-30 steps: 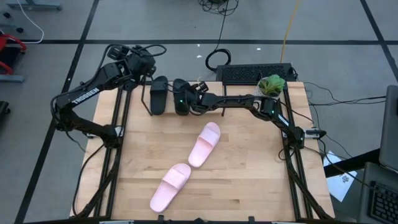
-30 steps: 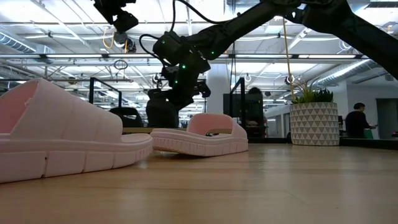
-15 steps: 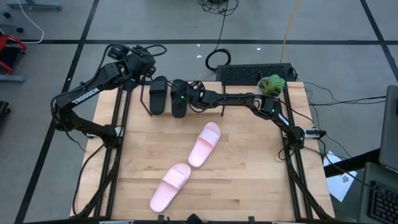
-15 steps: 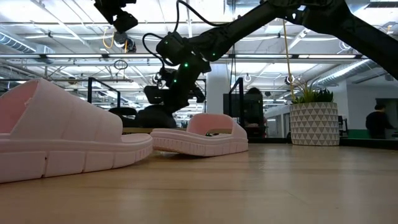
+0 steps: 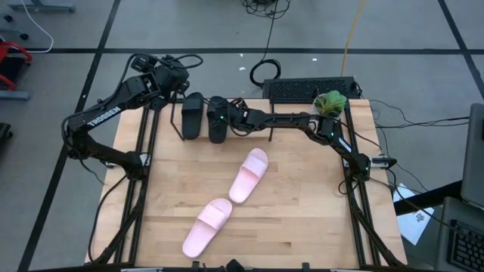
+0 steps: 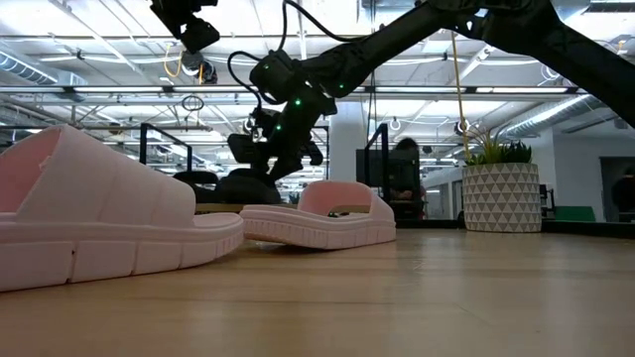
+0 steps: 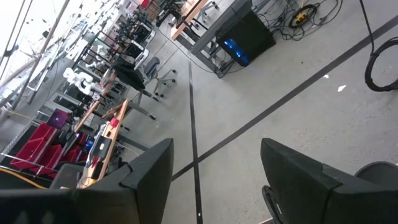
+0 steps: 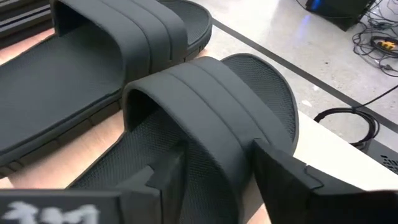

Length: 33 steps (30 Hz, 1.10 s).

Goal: Pick and place slides into the shelf
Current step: Put the black slipper on the shelf

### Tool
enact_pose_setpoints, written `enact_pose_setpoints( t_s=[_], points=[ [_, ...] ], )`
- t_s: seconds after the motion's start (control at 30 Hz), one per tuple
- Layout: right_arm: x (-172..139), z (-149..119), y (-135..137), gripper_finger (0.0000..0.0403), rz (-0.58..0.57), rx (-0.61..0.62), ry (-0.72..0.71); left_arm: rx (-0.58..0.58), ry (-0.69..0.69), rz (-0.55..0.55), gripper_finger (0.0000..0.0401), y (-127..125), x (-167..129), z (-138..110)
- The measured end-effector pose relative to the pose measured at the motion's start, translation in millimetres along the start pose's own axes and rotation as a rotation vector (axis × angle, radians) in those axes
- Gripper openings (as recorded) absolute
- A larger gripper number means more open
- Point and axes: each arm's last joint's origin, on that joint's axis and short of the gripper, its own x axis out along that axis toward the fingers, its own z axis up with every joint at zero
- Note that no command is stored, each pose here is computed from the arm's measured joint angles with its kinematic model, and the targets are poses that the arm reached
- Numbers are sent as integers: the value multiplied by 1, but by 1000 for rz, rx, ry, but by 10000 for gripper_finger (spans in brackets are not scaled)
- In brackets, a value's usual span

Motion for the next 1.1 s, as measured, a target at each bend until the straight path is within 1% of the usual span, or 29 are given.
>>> enact_pose_setpoints(
  t_s=[0.13, 0.3, 0.4, 0.43, 0.57, 0.9, 0.97, 1.03, 1.1],
  points=[
    [0, 1, 1, 194, 19, 11, -11, 1, 0, 0, 246, 0, 0, 0],
    [-2, 10, 3, 209, 142, 37, -39, 6, 2, -3, 246, 0, 0, -1],
    [-10, 15, 5, 212, 197, 27, -41, 8, -1, -36, 246, -1, 0, 0],
    [-12, 18, 5, 212, 207, 22, -62, 8, -3, -50, 246, -2, 0, 0],
    [-19, 25, 4, 212, 206, -5, -86, 7, -5, -60, 246, -2, 0, 0],
    [-18, 28, 1, 210, 185, -30, -97, 21, -7, -69, 246, -2, -3, -1],
    [-23, 32, -3, 208, 181, -46, -99, 45, -6, -78, 246, -4, -6, -3],
    [-32, 41, -5, 206, 180, -59, -130, 85, 3, -96, 246, -4, -9, -7],
    [-46, 53, -12, 206, 152, -78, -158, 119, 10, -145, 246, -2, -13, -12]
  ],
)
